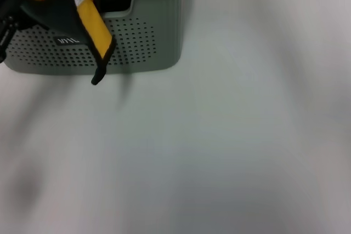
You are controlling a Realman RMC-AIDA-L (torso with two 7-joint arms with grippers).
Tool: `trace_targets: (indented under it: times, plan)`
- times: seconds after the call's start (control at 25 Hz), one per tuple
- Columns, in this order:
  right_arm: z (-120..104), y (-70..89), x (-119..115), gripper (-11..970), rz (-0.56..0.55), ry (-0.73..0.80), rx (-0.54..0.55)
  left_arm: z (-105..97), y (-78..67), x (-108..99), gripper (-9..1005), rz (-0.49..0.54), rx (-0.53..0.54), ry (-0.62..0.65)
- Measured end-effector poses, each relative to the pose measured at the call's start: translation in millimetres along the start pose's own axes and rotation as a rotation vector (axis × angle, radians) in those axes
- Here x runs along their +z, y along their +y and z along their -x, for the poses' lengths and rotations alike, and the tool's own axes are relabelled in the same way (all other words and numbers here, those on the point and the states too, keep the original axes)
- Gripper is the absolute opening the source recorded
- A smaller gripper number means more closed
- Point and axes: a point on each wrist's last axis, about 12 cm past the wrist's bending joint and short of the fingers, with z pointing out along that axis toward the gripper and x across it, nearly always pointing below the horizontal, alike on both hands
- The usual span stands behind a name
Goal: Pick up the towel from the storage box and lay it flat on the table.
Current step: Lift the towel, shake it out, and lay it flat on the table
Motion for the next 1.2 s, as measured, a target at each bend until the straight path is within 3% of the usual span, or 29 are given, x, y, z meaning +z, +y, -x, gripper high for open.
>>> trace_targets:
  times: [0.48, 0.68, 1.2]
  plan:
    - [-8.5, -4.1, 2.5, 6, -0.016, 0.016, 0.026, 23.3, -19.9, -4.5, 415, 0.094, 0.241, 0.022]
    - [-10.7, -3.7, 7.7, 6, -0.021, 0.018, 0.033, 30.4, -22.8, -2.6, 416, 0.103, 0.234, 0.019]
    - [-19.5, 7.3, 25.9, 6, -0.018, 0.125, -0.021, 22.8, -25.2, 3.5, 418, 0.06, 0.22, 0.05]
